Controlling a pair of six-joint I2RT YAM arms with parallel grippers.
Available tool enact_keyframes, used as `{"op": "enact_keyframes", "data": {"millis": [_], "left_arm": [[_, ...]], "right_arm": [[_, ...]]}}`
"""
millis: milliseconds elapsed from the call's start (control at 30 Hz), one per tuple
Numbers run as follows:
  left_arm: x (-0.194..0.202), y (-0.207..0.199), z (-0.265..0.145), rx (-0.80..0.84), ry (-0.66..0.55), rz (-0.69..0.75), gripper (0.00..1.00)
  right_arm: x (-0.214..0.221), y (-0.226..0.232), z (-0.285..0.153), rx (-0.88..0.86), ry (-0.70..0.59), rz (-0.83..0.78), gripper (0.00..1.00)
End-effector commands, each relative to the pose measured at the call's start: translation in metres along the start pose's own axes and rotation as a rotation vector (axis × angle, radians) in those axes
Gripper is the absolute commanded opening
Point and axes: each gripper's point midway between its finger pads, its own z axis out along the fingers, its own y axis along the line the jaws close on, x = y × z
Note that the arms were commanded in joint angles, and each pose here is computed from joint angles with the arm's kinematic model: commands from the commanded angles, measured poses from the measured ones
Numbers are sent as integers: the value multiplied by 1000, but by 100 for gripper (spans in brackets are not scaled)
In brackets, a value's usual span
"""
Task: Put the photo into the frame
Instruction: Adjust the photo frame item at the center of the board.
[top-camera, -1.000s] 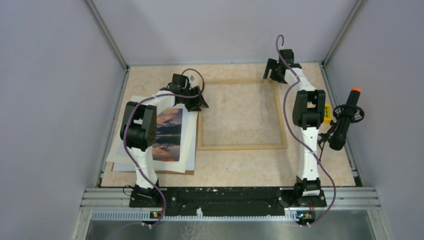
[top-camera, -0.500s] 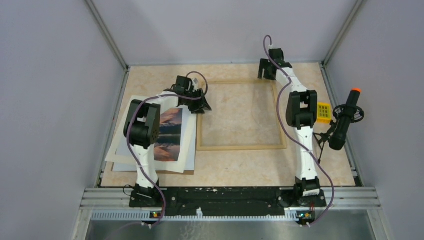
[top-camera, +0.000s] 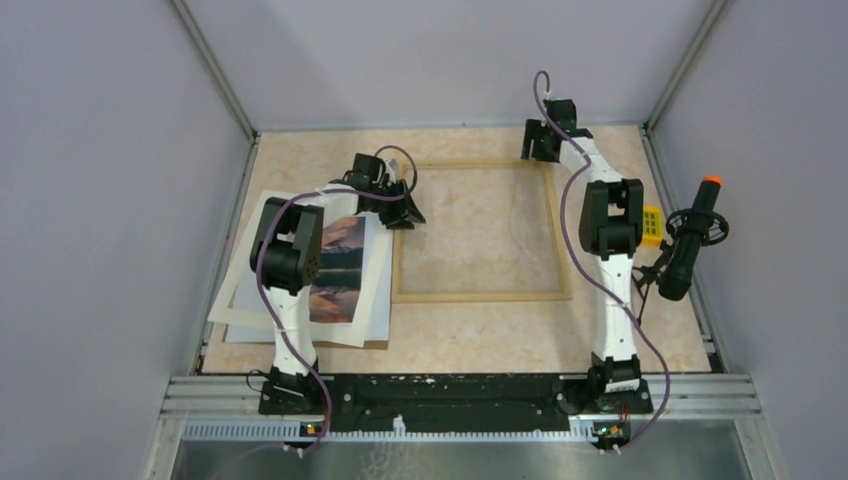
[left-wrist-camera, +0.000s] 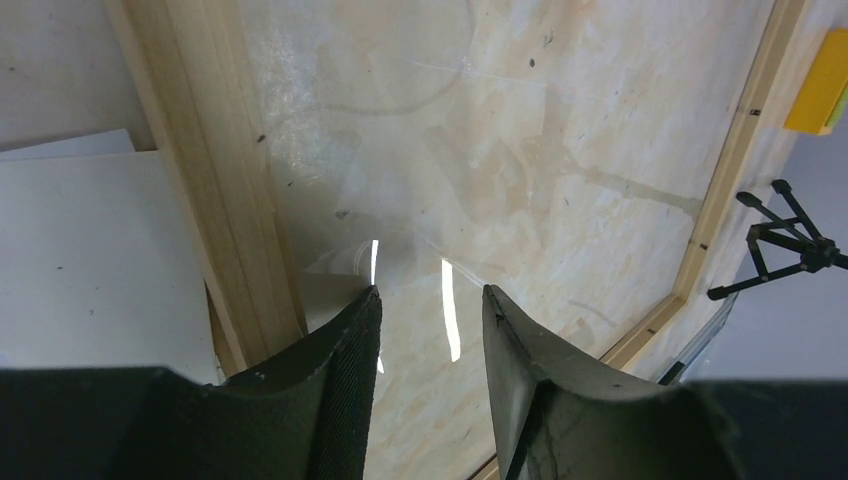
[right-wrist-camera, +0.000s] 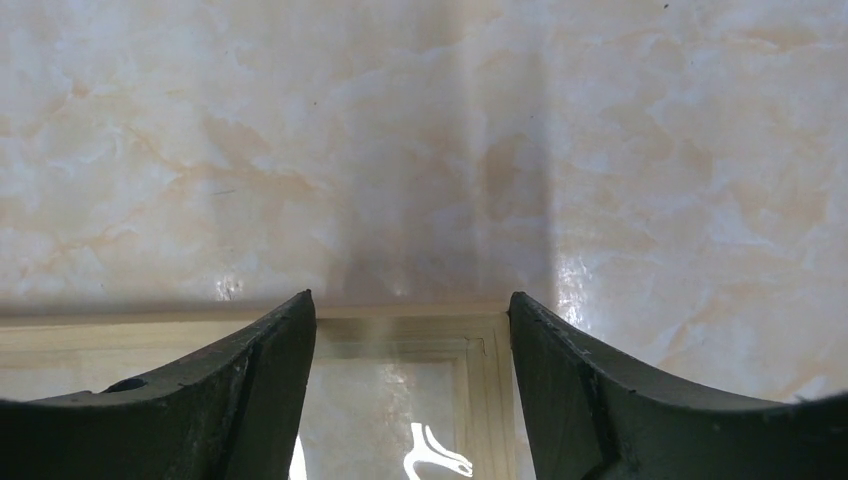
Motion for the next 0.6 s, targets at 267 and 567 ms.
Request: {"op": "enact_keyframes", "data": {"millis": [267, 567], "left_arm": [[24, 28, 18, -40, 62, -68, 46], [31, 22, 22, -9, 83, -74, 44]], "right_arm": [[51, 18, -19, -203, 186, -84, 65], [66, 18, -23, -191, 231, -209, 65]]}}
